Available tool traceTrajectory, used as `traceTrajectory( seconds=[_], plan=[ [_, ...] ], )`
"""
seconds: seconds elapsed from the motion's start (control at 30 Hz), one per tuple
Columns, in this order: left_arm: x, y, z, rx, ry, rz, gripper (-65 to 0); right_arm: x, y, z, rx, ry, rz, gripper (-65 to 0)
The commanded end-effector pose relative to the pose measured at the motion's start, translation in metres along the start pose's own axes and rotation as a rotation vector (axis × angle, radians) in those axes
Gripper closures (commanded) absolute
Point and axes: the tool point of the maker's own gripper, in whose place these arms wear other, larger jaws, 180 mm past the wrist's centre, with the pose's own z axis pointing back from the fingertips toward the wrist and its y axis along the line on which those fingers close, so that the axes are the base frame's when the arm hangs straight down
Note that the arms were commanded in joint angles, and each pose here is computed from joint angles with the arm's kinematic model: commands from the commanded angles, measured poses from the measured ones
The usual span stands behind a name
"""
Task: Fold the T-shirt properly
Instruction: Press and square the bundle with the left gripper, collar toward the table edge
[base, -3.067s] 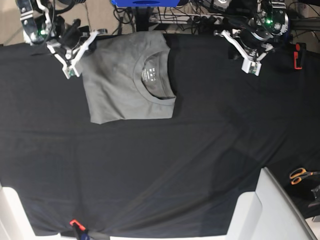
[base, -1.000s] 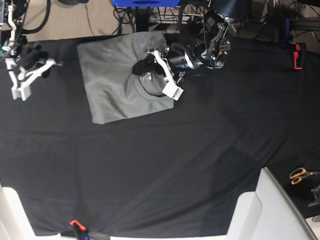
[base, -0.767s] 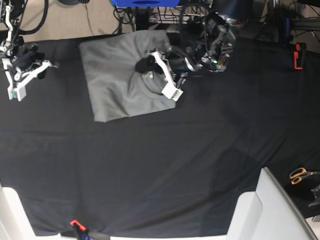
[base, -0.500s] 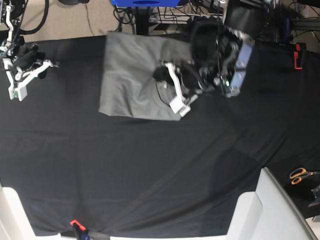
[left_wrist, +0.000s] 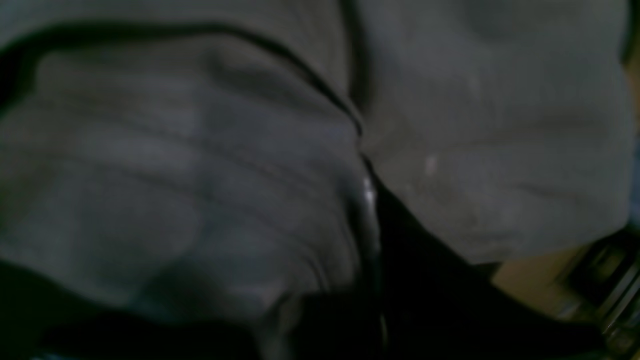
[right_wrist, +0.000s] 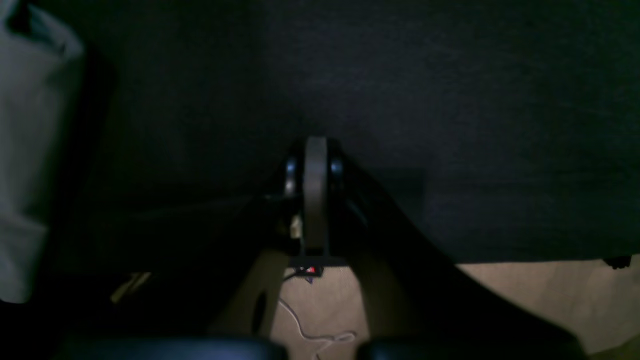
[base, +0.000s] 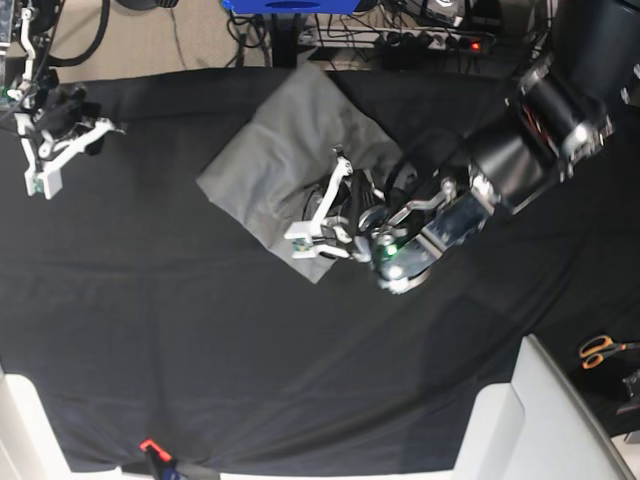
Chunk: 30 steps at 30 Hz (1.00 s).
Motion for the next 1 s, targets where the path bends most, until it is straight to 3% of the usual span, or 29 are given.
traceTrajectory(
  seconds=[0.0,0.2,0.43,0.6,0.73,0.97],
  plan=[
    [-0.002,0.016,0.009,0.048,0.044,-0.056,0.0,0.009,0.001,0.003,0.006,-0.030,0.003,-0.2],
    [0.008,0.017,0.013,0.051,0.103,-0.325,0.0,0.009,0.004,0.002,0.009,-0.032,-0.005,-0.2],
    [0.051,0.030,0.023,0.123,0.011,-0.451,0.0,0.020,0.006,0.001,0.012,-0.055,-0.013,-0.2],
    [0.058,0.022,0.012,0.140,0.098,-0.674,0.0,0.016,0.014,-0.002,0.024,-0.055,-0.037,-0.2],
    [0.072,0.019,0.005,0.170,0.111,-0.714,0.0,0.016,0.014,-0.002,0.025,-0.055,-0.039,-0.2],
    [0.100,0.018,0.009,0.213,0.036,-0.697,0.0,0.015,0.015,-0.002,0.026,-0.054,-0.040,-0.2]
  ],
)
